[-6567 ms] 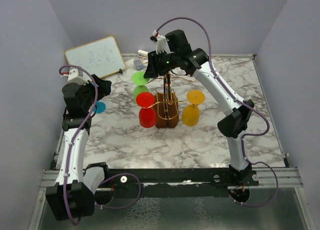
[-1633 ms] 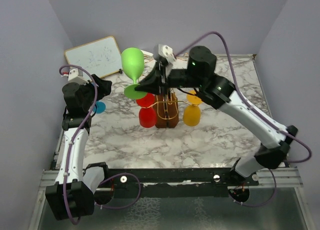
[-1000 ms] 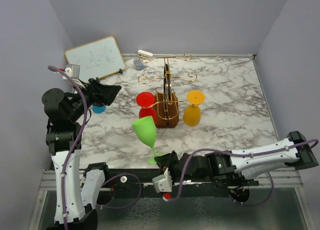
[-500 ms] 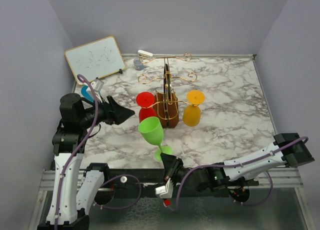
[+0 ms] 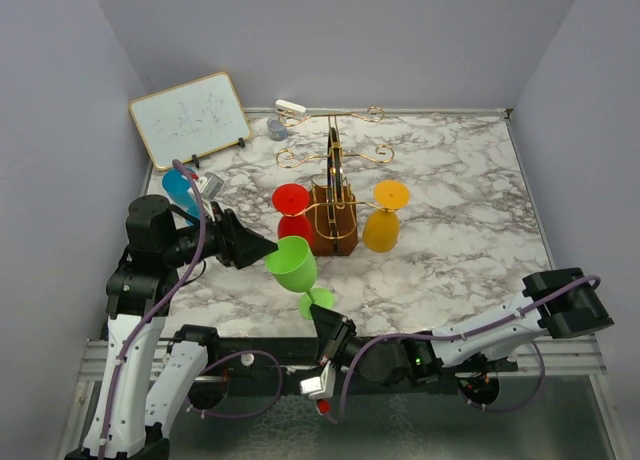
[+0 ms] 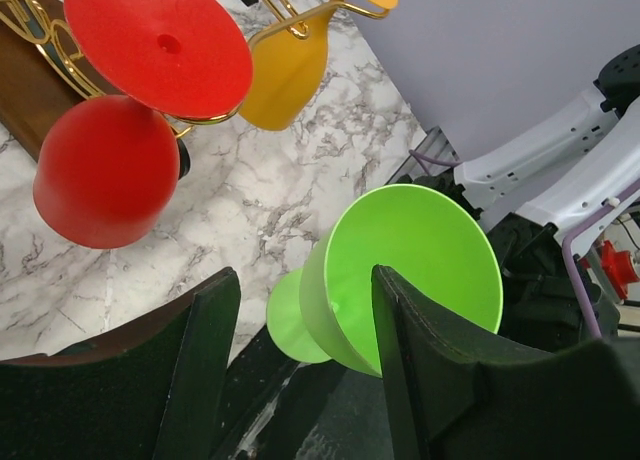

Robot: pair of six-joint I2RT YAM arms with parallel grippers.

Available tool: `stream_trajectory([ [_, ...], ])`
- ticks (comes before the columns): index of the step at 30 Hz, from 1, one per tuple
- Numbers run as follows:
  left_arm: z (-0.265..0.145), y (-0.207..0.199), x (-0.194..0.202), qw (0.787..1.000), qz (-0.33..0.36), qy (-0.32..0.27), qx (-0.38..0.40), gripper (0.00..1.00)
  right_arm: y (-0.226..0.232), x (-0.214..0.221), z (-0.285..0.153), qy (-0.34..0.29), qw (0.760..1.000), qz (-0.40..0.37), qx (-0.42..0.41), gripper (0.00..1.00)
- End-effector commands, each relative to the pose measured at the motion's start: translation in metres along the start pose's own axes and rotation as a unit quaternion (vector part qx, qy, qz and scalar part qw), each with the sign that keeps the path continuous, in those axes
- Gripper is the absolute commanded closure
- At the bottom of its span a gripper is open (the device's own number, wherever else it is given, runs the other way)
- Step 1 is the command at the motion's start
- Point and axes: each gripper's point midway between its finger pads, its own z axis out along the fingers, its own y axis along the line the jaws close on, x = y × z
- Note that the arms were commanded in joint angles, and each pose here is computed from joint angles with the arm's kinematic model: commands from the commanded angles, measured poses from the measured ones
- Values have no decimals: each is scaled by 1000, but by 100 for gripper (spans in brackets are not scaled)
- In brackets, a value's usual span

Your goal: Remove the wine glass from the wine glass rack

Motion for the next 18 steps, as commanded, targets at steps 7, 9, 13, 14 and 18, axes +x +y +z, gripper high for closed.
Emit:
stream_trajectory([
  [7, 0, -1, 15, 999, 27, 28, 4, 45, -17, 0, -1, 12, 997, -67, 40, 99],
  [9, 0, 0, 17, 999, 29, 32, 1, 48, -17, -1, -1, 10, 996, -79, 38, 99],
  [13, 0, 3, 19, 999, 37, 37, -8, 69, -15, -2, 1, 10, 995, -90, 36, 99],
  [14, 0, 4, 19, 998, 40, 37, -13, 79, -15, -2, 0, 10, 995, -89, 36, 99],
  [18, -3, 11, 14, 997, 51, 34, -44, 100, -13, 1, 0, 17, 997, -74, 35, 93],
])
